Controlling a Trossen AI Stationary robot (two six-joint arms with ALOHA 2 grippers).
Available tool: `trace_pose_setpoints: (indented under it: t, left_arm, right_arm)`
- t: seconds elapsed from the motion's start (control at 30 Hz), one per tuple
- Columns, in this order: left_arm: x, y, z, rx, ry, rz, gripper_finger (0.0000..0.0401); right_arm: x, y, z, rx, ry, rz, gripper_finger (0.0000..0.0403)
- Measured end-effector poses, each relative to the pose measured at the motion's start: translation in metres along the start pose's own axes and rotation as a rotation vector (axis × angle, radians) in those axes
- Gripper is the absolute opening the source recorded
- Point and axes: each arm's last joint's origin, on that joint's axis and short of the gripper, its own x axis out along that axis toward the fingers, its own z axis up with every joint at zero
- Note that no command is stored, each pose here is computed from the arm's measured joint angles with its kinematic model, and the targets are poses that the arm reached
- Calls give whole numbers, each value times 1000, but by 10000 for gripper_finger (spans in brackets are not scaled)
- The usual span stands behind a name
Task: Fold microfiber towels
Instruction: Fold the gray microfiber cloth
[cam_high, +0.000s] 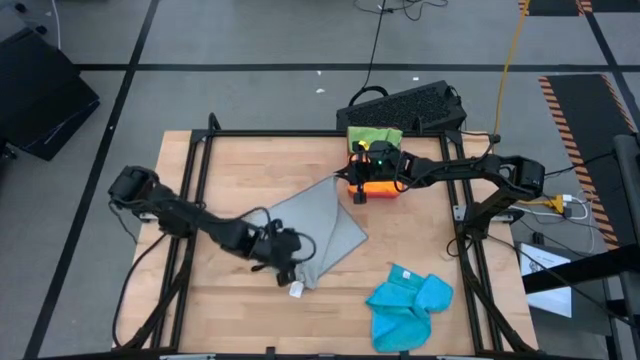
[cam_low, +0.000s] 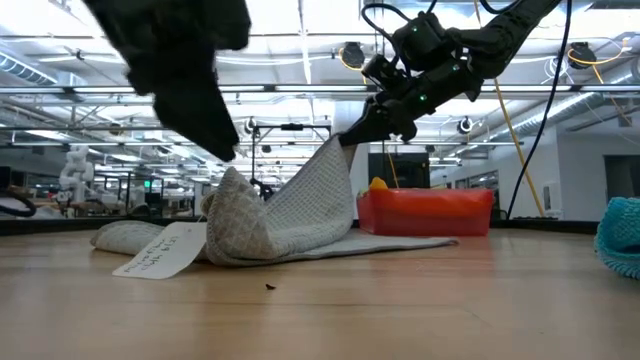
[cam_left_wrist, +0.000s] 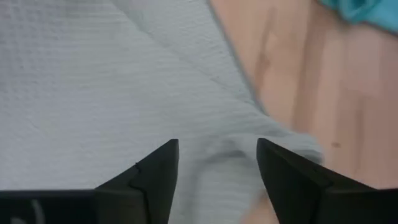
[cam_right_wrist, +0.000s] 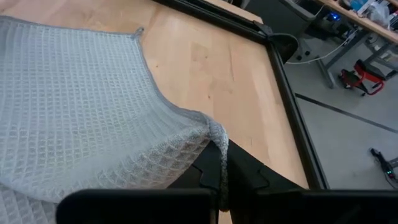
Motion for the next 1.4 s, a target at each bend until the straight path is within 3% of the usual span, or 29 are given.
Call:
trace_pose_setpoints:
  t: [0.2, 0.33, 0.53, 0.67, 1.03, 1.13, 1.4]
  left_arm:
    - [-2, -37, -35, -98, -30, 11, 180]
    - [12, -53, -52, -86, -63, 19, 163]
    - [31, -53, -55, -94, -143, 99, 168]
    - [44, -47, -59, -110, -117, 140, 174]
    - [62, -46, -49, -137, -221, 145, 173]
    - [64, -45, -48, -106, -238, 159, 146]
    - [67, -43, -34, -6, -299, 143, 9]
  right_arm:
    - [0, 0, -1, 1, 7, 4, 4]
    - [0, 0, -1, 1, 7, 3, 4]
    - [0, 0, 0, 8, 1, -1, 4]
    - [0, 0, 0, 14, 0, -2, 4]
    - [0, 0, 0, 18, 2, -4, 4]
    - [0, 0, 0, 18, -1, -6, 4]
    - [0, 0, 1, 10, -4, -7, 4]
